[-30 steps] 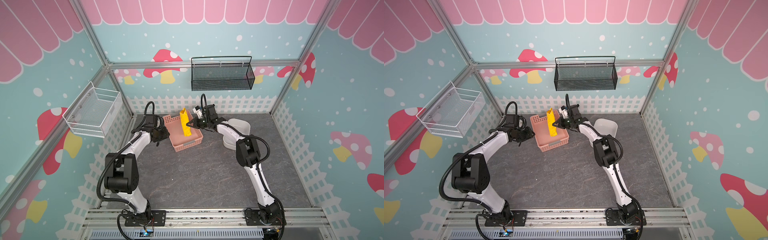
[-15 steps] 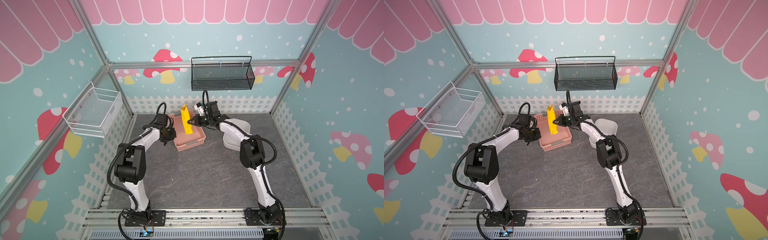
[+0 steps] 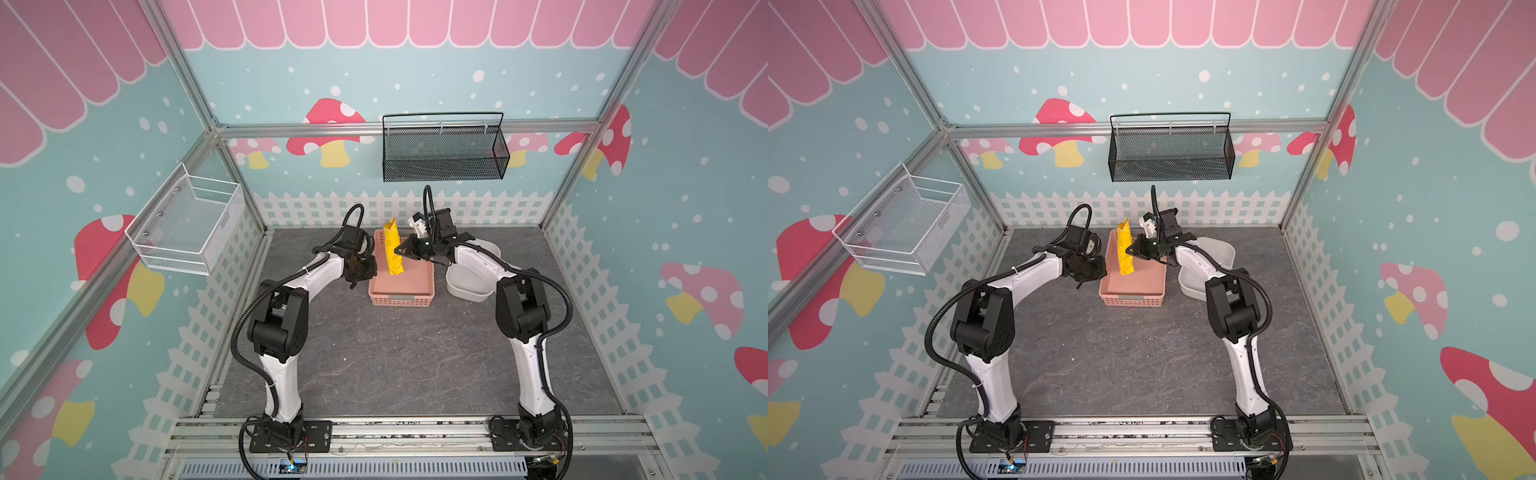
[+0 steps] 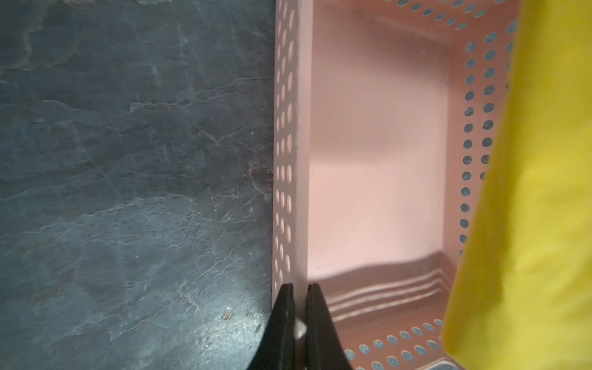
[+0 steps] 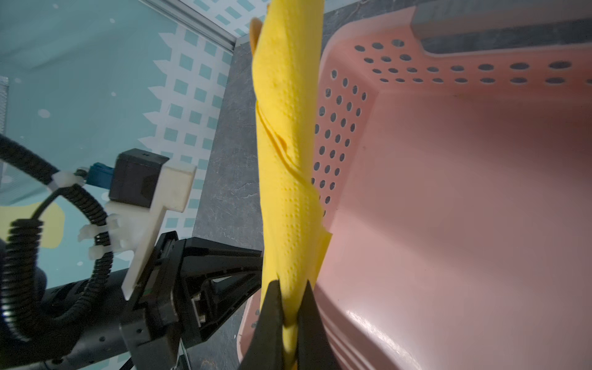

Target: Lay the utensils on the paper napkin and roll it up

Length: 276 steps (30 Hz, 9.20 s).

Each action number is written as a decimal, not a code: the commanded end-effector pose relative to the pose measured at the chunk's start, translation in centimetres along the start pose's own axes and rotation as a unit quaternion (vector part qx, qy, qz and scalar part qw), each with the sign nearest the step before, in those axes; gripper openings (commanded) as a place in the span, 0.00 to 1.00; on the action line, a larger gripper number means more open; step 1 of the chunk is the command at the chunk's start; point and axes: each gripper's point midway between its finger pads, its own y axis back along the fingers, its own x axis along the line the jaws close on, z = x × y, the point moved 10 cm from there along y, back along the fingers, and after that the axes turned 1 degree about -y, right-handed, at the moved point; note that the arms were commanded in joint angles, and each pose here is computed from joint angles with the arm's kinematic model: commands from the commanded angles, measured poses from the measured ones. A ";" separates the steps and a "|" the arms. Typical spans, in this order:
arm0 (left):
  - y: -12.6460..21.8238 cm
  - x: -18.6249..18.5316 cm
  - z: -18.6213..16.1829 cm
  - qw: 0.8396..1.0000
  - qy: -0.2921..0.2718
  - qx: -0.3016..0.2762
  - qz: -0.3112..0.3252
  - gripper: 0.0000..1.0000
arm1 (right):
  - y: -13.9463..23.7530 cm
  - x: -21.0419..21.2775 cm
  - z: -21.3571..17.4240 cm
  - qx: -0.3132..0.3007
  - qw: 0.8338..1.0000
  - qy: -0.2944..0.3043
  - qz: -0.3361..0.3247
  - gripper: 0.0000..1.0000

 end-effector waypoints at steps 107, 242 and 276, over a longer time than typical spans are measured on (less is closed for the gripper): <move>11.4 6.1 -1.7 0.999 0.019 -0.043 -0.017 0.30 | -6.1 -3.5 -2.7 0.025 0.987 -0.106 -0.119 0.52; 9.8 13.8 -9.9 0.878 -0.051 -0.418 0.228 1.00 | 23.6 -15.4 -16.2 -0.377 0.806 0.293 -0.350 1.00; 7.2 14.5 -10.2 0.878 -0.098 -0.426 0.193 1.00 | 23.4 -15.0 -18.4 -0.409 0.774 0.303 -0.376 1.00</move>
